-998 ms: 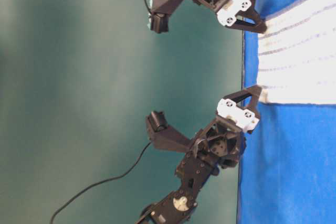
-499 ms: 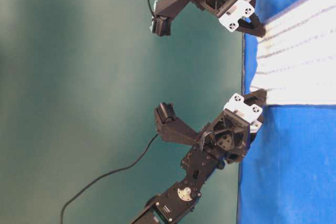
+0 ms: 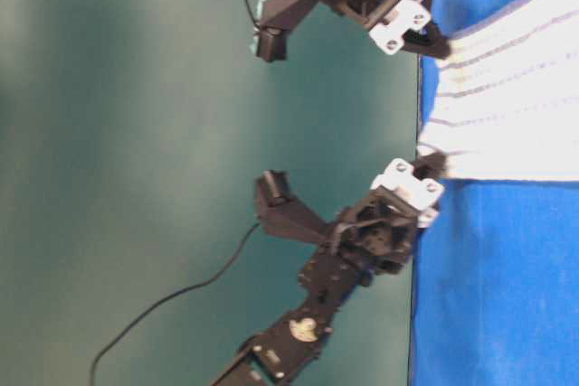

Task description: Fold the blue towel.

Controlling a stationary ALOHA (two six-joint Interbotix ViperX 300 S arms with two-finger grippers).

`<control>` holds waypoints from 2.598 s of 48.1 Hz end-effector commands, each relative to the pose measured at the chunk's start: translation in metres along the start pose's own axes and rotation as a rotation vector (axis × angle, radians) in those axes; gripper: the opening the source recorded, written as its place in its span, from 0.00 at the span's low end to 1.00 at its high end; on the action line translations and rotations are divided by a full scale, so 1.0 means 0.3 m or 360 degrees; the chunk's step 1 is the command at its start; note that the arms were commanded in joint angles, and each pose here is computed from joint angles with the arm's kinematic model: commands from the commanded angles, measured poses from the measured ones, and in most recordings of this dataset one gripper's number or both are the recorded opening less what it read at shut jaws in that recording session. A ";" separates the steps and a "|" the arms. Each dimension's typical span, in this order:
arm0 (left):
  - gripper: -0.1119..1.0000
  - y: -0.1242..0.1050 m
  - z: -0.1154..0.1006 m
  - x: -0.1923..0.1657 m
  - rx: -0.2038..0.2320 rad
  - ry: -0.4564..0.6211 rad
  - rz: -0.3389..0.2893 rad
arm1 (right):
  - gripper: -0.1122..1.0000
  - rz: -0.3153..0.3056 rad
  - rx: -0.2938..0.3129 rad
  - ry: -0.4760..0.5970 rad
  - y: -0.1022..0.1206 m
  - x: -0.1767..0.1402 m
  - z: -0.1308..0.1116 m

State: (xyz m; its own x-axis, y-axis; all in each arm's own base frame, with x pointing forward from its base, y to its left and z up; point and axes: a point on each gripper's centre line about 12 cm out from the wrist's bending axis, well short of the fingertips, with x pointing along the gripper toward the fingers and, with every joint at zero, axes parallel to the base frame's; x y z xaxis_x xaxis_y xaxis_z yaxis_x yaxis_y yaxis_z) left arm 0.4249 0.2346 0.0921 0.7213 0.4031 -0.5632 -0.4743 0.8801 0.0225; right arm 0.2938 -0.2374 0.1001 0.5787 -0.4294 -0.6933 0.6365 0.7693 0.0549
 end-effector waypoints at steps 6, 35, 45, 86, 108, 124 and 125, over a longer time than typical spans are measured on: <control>0.12 0.031 0.116 -0.038 -0.0008 -0.0114 0.0025 | 0.16 -0.0018 0.0023 -0.0102 -0.019 -0.043 0.064; 0.12 -0.190 0.077 -0.191 0.0095 -0.0087 -0.0170 | 0.16 0.0169 -0.0049 -0.0157 0.161 -0.214 0.001; 0.12 -0.344 -0.001 -0.276 0.0197 -0.0029 -0.0323 | 0.16 0.0349 -0.0092 -0.0124 0.303 -0.305 -0.093; 0.12 -0.749 -0.164 -0.439 0.0411 0.0077 -0.0741 | 0.16 0.0757 -0.0318 0.0150 0.668 -0.399 -0.305; 0.13 -0.748 -0.176 -0.414 0.0408 0.0099 -0.0729 | 0.16 0.0755 -0.0350 0.0191 0.687 -0.393 -0.313; 0.70 -0.728 -0.159 -0.455 0.0446 0.0175 -0.0716 | 0.56 0.0786 -0.0357 0.0171 0.715 -0.419 -0.283; 0.73 -0.723 -0.150 -0.465 0.0445 0.0180 -0.0714 | 0.61 0.0788 -0.0361 0.0165 0.717 -0.425 -0.275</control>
State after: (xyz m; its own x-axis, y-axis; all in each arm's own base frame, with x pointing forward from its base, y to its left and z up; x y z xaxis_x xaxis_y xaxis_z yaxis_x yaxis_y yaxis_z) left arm 0.4040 -0.0257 0.1027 0.7302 -0.0444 -0.6817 0.0322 0.9990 -0.0306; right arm 0.3083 0.0194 0.1237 0.6893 0.0433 -0.7232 0.1883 0.9532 0.2366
